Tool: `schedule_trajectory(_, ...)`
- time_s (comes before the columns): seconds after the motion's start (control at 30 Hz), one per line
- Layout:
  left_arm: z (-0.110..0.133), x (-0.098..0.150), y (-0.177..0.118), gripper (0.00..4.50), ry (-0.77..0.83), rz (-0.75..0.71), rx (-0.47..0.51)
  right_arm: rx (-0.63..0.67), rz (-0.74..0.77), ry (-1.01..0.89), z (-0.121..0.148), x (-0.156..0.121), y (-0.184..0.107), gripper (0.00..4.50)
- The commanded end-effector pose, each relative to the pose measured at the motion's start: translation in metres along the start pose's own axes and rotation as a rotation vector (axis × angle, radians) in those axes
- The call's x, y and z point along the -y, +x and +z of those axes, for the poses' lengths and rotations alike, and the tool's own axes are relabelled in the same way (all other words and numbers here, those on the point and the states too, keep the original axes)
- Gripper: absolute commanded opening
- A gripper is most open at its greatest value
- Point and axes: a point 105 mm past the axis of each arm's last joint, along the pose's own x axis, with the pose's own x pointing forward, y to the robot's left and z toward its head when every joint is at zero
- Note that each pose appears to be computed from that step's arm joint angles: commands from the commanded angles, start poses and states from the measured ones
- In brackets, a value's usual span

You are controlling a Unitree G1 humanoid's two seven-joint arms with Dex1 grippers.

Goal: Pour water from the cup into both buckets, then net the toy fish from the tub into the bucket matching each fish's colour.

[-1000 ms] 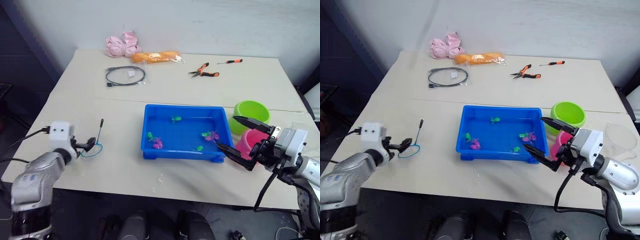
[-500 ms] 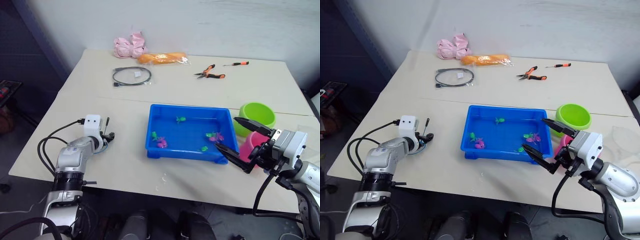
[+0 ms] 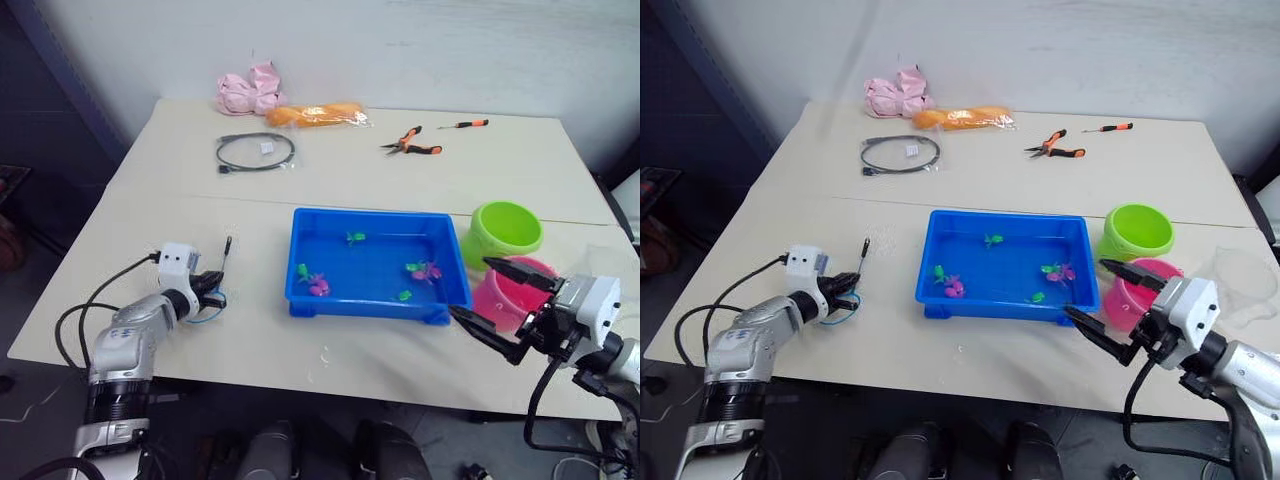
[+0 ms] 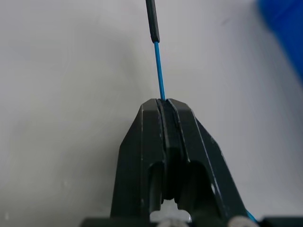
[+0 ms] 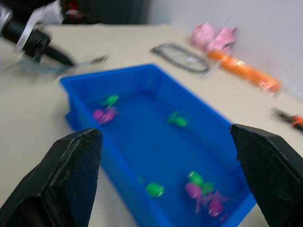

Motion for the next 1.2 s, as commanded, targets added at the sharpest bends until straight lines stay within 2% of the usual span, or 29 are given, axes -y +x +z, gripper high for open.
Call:
schedule_trajectory(0.03,0.064,0.022,-0.024,0.03,0.316,-0.281,0.160,0.012,0.083,0.000,0.026,0.007,0.009,4.50)
schedule_trajectory(0.1,0.079,0.046,-0.029,0.03,0.503,-0.507,0.121,-0.001,0.175,0.031,0.033,-0.002,0.021,4.50)
schedule_trajectory(0.2,0.090,0.077,-0.038,0.03,0.612,-0.775,0.074,-0.035,0.245,0.073,0.036,-0.010,0.033,4.50)
schedule_trajectory(0.23,0.089,0.090,-0.037,0.03,0.665,-0.868,0.027,-0.065,0.263,0.090,0.034,-0.011,0.037,4.50)
schedule_trajectory(0.33,0.086,0.114,-0.029,0.03,0.754,-1.011,-0.055,-0.109,0.308,0.138,0.035,-0.014,0.048,4.50)
schedule_trajectory(0.5,0.083,0.151,-0.014,0.03,0.838,-1.161,-0.083,-0.160,0.378,0.187,0.038,-0.021,0.063,4.50)
schedule_trajectory(0.63,0.081,0.182,-0.001,0.03,0.893,-1.231,-0.069,-0.194,0.422,0.258,0.039,-0.030,0.074,4.50)
schedule_trajectory(0.73,0.084,0.193,0.008,0.03,0.897,-1.227,-0.043,-0.200,0.434,0.301,0.041,-0.036,0.082,4.50)
schedule_trajectory(0.87,0.091,0.199,0.010,0.03,0.811,-1.211,-0.021,-0.232,0.444,0.333,0.040,-0.042,0.088,4.50)
schedule_trajectory(1.2,0.090,0.204,0.006,0.03,0.789,-1.202,-0.016,-0.212,0.403,0.430,0.033,-0.046,0.093,4.50)
